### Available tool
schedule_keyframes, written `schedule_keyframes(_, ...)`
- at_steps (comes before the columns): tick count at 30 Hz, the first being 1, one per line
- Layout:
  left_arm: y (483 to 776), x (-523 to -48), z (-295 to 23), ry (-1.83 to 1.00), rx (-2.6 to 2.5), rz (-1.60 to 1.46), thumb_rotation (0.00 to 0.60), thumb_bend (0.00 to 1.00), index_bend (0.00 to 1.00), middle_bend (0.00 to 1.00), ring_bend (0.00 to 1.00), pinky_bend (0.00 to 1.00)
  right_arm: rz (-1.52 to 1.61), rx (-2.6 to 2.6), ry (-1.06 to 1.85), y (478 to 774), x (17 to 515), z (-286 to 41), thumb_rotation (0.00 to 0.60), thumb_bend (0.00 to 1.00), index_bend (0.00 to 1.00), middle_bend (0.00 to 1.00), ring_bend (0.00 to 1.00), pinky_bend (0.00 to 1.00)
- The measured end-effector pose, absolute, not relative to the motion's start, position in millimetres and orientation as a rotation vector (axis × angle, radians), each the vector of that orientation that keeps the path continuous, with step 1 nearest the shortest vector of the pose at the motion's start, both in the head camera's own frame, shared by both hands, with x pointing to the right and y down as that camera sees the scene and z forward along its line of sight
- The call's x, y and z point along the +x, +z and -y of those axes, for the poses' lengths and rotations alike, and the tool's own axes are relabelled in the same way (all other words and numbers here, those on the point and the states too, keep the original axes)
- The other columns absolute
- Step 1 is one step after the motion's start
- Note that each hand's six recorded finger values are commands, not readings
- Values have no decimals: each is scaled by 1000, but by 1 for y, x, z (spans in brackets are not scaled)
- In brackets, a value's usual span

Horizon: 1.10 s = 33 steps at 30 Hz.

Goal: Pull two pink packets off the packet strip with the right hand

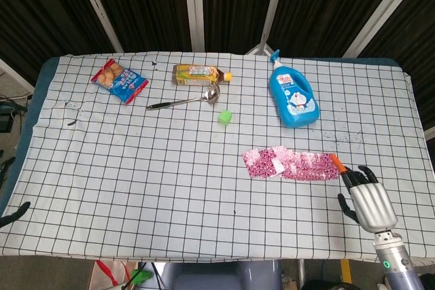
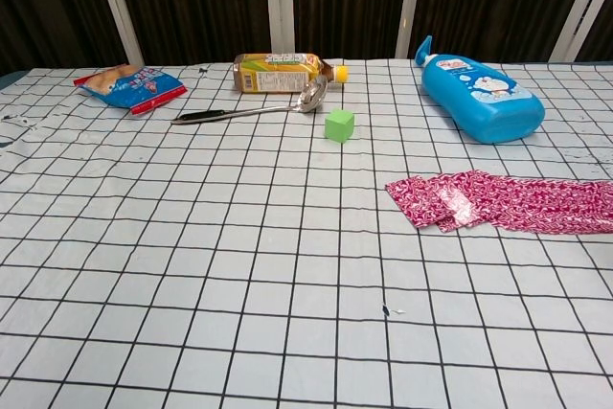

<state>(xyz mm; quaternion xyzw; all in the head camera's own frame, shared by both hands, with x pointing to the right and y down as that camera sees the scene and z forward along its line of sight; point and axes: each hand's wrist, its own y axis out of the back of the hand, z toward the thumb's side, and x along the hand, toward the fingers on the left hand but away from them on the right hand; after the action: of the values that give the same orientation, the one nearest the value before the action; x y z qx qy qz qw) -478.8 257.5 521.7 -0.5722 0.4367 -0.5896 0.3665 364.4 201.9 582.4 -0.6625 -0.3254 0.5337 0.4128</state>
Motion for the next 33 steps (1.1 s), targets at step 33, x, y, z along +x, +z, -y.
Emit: schedule_keyframes(33, 523, -485, -254, -1540, -1462, -1138, 600, 275, 130, 0, 0, 103, 534, -1791, 1354, 678, 235, -191, 600, 809, 236, 839, 820, 433)
